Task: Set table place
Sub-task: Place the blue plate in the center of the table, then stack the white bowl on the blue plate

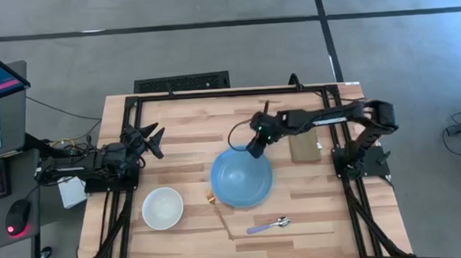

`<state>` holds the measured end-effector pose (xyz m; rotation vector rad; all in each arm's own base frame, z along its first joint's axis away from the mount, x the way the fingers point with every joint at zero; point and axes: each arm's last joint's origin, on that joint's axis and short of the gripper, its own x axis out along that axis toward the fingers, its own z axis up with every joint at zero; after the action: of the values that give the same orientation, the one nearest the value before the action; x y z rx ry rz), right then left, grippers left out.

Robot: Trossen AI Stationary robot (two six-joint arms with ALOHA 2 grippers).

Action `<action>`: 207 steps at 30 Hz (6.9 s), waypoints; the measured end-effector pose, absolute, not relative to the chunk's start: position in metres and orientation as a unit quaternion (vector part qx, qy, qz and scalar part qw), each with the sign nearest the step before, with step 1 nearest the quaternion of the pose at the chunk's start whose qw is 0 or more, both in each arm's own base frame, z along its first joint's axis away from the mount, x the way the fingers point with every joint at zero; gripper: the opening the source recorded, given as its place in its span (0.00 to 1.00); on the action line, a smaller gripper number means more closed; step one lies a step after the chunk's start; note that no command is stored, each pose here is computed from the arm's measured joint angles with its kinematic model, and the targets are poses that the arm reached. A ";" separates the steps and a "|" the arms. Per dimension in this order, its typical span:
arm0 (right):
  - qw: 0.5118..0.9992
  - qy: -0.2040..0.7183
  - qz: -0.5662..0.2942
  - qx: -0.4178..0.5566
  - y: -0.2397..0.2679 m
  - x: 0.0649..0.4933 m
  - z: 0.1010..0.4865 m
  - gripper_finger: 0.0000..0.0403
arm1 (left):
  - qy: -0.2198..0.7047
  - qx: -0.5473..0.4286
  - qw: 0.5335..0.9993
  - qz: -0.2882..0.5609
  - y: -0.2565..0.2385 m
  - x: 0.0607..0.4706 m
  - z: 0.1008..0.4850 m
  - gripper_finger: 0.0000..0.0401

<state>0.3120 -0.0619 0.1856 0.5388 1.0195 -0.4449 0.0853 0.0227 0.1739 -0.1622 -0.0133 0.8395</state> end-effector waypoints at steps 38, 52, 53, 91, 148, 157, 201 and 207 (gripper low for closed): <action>0.894 0.314 -0.237 0.216 -0.122 0.291 0.268 0.44 | 0.040 0.015 0.981 0.188 0.012 0.084 0.379 0.41; 0.910 0.266 -0.242 0.205 -0.128 0.286 0.283 0.44 | 0.399 -0.141 0.894 0.146 0.006 0.126 0.411 0.41; 0.913 0.261 -0.243 0.201 -0.130 0.286 0.285 0.44 | 0.413 -0.147 0.888 0.137 0.006 0.129 0.408 0.41; 0.911 0.283 -0.241 0.177 -0.132 0.282 0.282 0.44 | 0.639 -0.181 0.739 0.110 -0.057 0.148 0.262 0.41; 0.912 0.285 -0.240 0.174 -0.132 0.282 0.282 0.44 | 0.633 -0.227 0.729 0.128 -0.067 0.140 0.180 0.13; 0.912 0.285 -0.240 0.173 -0.132 0.282 0.282 0.43 | 0.635 -0.245 0.721 0.132 -0.068 0.140 0.180 0.01; 0.861 0.330 -0.305 0.239 -0.128 0.230 0.301 0.42 | 0.545 -0.127 0.824 0.092 0.083 0.309 0.316 0.00; 0.845 0.323 -0.350 0.243 -0.121 0.200 0.318 0.42 | 0.566 -0.101 0.817 0.044 0.090 0.357 0.298 0.00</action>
<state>0.1996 -0.1211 0.3180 0.5125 0.6815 -0.7377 0.3567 0.0902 0.2983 -0.2158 1.2064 0.0946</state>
